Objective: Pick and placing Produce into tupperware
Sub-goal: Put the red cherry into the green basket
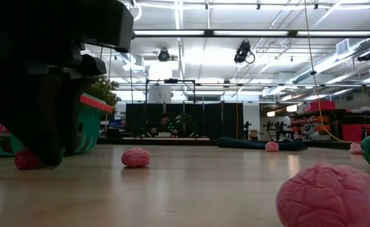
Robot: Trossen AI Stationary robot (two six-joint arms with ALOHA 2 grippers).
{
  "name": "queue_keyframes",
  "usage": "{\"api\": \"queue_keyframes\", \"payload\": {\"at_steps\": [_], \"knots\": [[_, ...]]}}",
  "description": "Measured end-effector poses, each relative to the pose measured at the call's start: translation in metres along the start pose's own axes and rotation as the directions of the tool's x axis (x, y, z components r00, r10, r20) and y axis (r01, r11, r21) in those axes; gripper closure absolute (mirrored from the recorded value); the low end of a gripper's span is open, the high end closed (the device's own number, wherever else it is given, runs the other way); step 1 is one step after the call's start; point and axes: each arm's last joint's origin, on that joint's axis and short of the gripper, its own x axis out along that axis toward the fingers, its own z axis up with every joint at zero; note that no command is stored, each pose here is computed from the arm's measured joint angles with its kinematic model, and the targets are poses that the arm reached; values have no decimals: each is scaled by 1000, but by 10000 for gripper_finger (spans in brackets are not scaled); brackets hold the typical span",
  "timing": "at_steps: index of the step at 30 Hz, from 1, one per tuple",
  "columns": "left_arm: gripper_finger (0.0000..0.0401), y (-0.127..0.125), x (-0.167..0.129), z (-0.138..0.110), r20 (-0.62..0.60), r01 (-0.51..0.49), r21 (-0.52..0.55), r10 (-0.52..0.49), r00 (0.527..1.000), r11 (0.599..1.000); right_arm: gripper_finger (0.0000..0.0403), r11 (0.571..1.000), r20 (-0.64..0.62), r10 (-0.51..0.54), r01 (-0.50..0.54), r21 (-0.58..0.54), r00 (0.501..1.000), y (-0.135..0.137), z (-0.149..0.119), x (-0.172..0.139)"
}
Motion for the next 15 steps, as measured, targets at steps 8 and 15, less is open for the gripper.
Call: {"api": "queue_keyframes", "payload": {"at_steps": [8, 15], "knots": [[387, 0, 0, 0, 0, 0, -4, 0, 1000, 1000, 209, 1000, 0, 0, 0, 0, 1000, 0, 0, 0], [396, 1, 0, -1, -13, -10, 25, 10, 1000, 1000, 209, 1000, 0, 0, 0, 0, 1000, 0, 0, 0]]}}
